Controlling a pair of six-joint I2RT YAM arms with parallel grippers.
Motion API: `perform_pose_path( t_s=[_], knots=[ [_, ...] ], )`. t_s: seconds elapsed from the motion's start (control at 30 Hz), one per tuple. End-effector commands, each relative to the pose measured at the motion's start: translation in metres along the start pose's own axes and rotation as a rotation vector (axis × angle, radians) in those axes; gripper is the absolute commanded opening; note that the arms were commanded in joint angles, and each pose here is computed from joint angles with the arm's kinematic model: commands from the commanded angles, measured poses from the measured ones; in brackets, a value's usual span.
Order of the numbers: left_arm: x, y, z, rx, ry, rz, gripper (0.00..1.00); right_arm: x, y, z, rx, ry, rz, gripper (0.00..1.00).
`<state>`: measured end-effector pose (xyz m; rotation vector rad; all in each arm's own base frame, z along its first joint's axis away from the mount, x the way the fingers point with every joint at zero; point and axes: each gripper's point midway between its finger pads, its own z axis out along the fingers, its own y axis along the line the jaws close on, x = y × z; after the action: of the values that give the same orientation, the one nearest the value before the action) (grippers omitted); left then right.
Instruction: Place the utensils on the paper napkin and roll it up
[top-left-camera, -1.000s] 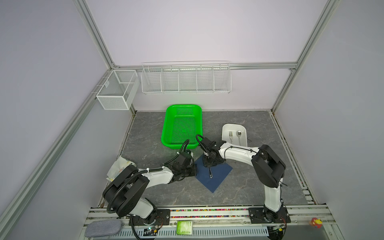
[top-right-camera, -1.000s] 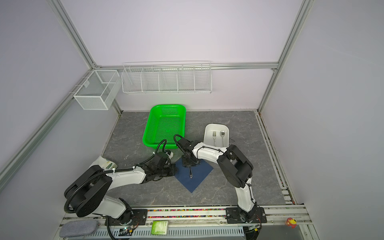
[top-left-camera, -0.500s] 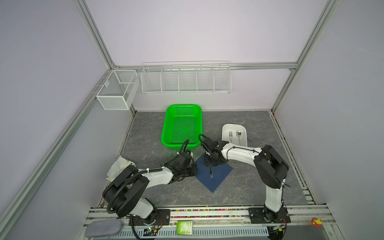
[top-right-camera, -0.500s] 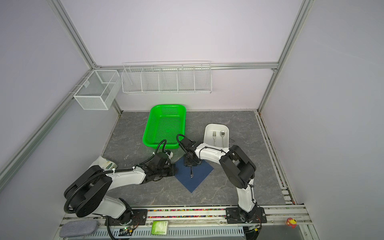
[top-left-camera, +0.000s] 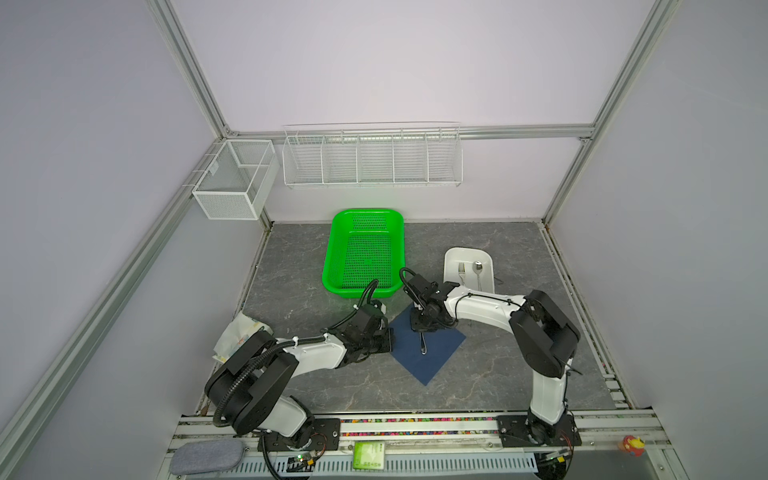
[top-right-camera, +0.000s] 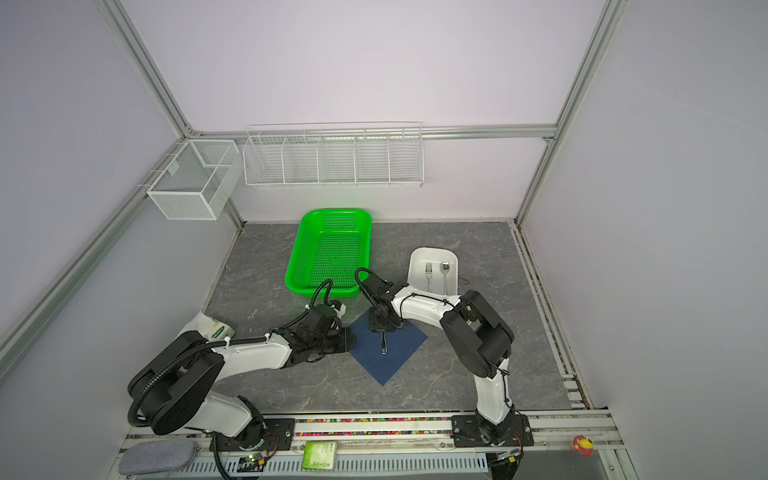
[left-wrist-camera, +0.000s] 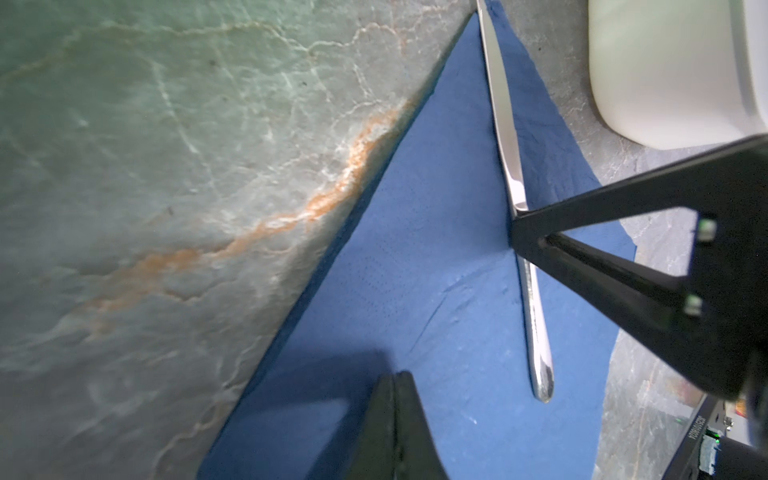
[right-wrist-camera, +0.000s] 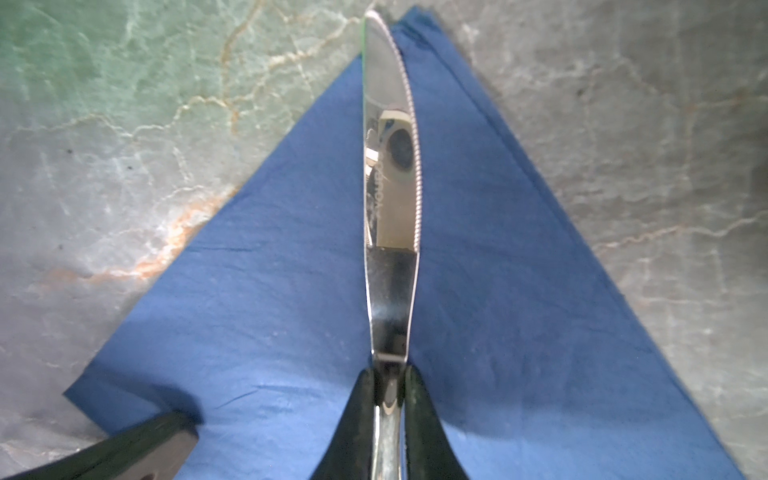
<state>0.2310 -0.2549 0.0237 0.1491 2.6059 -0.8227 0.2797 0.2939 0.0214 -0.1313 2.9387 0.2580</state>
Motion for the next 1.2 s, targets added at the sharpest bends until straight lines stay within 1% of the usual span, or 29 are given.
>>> perform_pose_path(
  t_s=[0.0,0.23,0.3,0.33,0.37,0.47,0.53,0.6,0.7,0.83,0.9,1.07,1.17],
  knots=[
    [0.008,0.01,-0.002,-0.038,0.021,-0.014,0.0,0.001,-0.007,-0.006,0.007,-0.002,0.043,0.17],
    [0.004,0.001,-0.005,-0.011,0.023,-0.002,0.0,-0.01,-0.003,-0.027,-0.032,-0.043,0.067,0.2],
    [0.001,-0.002,-0.008,-0.006,0.023,0.008,0.0,-0.015,-0.004,-0.037,-0.045,-0.061,0.078,0.24],
    [-0.001,-0.005,-0.009,-0.001,0.018,0.011,0.0,-0.017,-0.004,-0.041,-0.054,-0.066,0.077,0.3],
    [-0.004,-0.007,-0.01,0.005,0.012,0.014,0.01,-0.019,-0.002,-0.047,-0.071,-0.075,0.076,0.32],
    [-0.012,-0.019,-0.015,0.036,0.0,0.026,0.04,-0.032,-0.001,-0.075,-0.111,-0.135,0.075,0.31],
    [-0.021,-0.029,-0.02,0.056,-0.016,0.043,0.07,-0.045,-0.013,-0.099,-0.092,-0.196,0.095,0.33],
    [-0.029,-0.036,-0.024,0.066,-0.031,0.064,0.09,-0.06,-0.035,-0.121,-0.07,-0.25,0.128,0.36],
    [-0.038,-0.045,-0.032,0.061,-0.038,0.087,0.1,-0.077,-0.07,-0.135,-0.064,-0.262,0.191,0.38],
    [-0.055,-0.06,-0.043,0.078,-0.07,0.113,0.13,-0.09,-0.111,-0.128,-0.019,-0.201,0.231,0.38],
    [-0.065,-0.068,-0.049,0.084,-0.091,0.128,0.14,-0.096,-0.125,-0.118,0.001,-0.142,0.236,0.37],
    [-0.091,-0.087,-0.056,0.108,-0.155,0.187,0.17,-0.114,-0.153,-0.092,0.112,-0.058,0.189,0.36],
    [-0.103,-0.094,-0.058,0.09,-0.158,0.198,0.19,-0.119,-0.163,-0.074,0.167,0.014,0.161,0.34]
  ],
)
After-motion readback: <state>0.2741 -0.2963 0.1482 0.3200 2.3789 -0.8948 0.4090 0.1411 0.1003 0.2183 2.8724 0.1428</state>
